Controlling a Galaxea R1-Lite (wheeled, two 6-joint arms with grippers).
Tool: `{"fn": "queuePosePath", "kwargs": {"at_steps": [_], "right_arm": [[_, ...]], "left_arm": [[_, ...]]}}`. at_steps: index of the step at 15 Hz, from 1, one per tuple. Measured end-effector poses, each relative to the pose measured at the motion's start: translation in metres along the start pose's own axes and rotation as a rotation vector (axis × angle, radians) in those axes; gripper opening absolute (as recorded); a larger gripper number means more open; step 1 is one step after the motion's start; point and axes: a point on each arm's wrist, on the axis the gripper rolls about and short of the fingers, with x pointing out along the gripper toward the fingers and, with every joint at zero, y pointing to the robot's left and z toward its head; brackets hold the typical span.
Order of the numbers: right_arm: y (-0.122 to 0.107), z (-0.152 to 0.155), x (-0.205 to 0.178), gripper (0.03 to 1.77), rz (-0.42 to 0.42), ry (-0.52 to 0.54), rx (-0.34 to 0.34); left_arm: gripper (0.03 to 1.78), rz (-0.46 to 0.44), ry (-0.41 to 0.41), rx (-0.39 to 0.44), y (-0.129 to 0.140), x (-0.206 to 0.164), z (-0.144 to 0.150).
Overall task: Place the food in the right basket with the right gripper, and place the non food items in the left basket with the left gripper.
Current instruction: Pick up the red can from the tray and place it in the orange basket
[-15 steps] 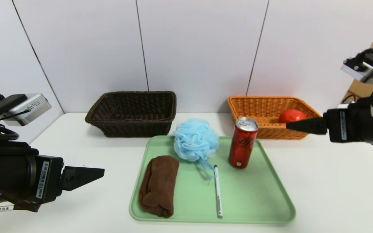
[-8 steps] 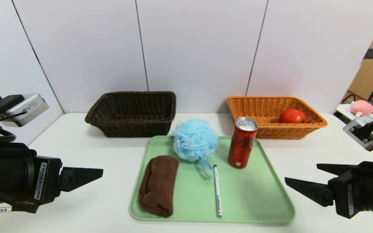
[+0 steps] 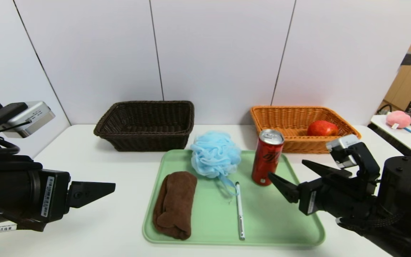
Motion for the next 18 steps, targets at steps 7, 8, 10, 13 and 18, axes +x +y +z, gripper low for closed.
{"fn": "queuePosePath", "kwargs": {"at_steps": [7, 8, 10, 13, 18], "right_arm": [[0.016, -0.019, 0.047, 1.7, 0.008, -0.143, 0.008], [0.017, -0.021, 0.052, 1.7, 0.007, -0.137, 0.007], [0.017, -0.023, 0.06, 1.7, 0.001, -0.132, 0.004], [0.017, -0.023, 0.071, 1.7, -0.006, -0.138, 0.007], [0.009, -0.027, 0.082, 1.7, -0.041, -0.124, 0.011]], "left_arm": [[1.69, 0.0, 0.003, 0.0, 0.0, 0.001, 0.0], [1.69, 0.0, 0.004, 0.0, 0.0, 0.001, 0.0], [1.69, 0.0, 0.005, 0.0, 0.0, 0.001, 0.0], [1.69, 0.0, 0.006, 0.002, 0.0, 0.001, 0.0], [1.69, 0.0, 0.01, 0.003, 0.0, 0.002, 0.0]]}}
